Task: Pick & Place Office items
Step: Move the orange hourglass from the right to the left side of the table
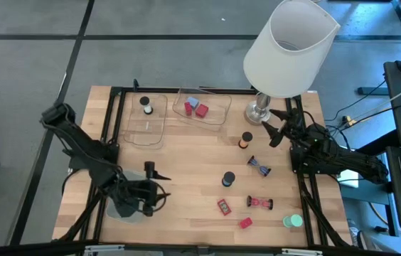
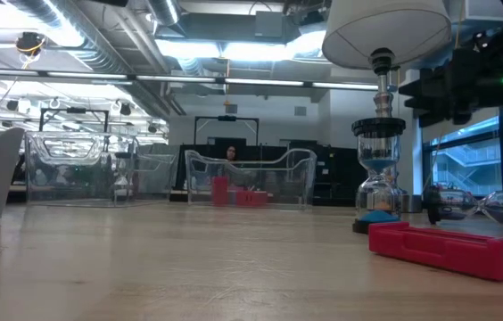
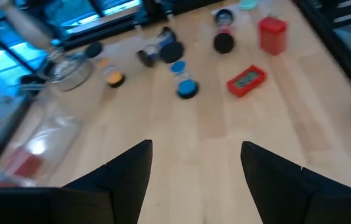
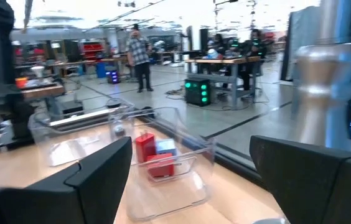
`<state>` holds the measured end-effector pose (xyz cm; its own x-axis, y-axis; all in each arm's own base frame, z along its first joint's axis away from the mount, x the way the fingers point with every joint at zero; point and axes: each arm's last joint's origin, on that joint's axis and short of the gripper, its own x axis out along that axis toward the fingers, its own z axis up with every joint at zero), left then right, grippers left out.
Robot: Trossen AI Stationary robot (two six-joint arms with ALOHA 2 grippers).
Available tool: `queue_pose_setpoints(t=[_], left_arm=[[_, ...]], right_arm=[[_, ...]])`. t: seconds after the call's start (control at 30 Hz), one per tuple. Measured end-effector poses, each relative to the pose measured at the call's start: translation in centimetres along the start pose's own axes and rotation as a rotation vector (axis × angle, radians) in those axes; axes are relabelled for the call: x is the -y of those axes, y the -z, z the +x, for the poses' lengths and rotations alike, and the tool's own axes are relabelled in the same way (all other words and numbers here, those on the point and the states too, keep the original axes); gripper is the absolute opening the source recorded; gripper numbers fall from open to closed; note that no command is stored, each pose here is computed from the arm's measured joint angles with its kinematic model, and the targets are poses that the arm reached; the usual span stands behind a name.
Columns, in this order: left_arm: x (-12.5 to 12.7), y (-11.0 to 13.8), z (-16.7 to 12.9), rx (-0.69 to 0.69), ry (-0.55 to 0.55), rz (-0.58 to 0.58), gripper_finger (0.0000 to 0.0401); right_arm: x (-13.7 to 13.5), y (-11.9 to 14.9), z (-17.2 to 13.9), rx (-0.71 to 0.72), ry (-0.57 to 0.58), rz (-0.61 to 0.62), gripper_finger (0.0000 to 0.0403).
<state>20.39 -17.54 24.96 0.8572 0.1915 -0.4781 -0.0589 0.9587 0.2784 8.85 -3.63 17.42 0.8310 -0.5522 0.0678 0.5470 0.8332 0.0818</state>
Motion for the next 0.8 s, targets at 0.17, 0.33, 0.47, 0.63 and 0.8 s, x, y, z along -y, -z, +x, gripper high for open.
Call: queue_pose_setpoints(t=[0.17,0.33,0.47,0.63,0.8], left_arm=[[-0.9,0.4,-1.2,-0.014,-0.050,0.006,0.0242],[-1.8,0.4,-2.0,-0.019,-0.063,0.010,0.0242],[-2.8,0.4,-2.6,-0.015,-0.103,0.023,0.0242],[-3.8,0.3,-3.3,0.000,-0.157,0.031,0.0242],[-4.7,0.1,-3.9,0.045,-0.242,0.036,0.0242]], right_arm=[[0.0,0.0,0.0,0.005,0.016,0.043,0.0327],[0.0,0.0,0.0,0.001,-0.006,0.170,0.0327],[0.0,0.0,0.0,0.000,-0.011,0.212,0.0327],[0.0,0.0,0.0,0.000,-0.011,0.213,0.0327],[0.0,0.0,0.0,-0.001,-0.013,0.277,0.0327]])
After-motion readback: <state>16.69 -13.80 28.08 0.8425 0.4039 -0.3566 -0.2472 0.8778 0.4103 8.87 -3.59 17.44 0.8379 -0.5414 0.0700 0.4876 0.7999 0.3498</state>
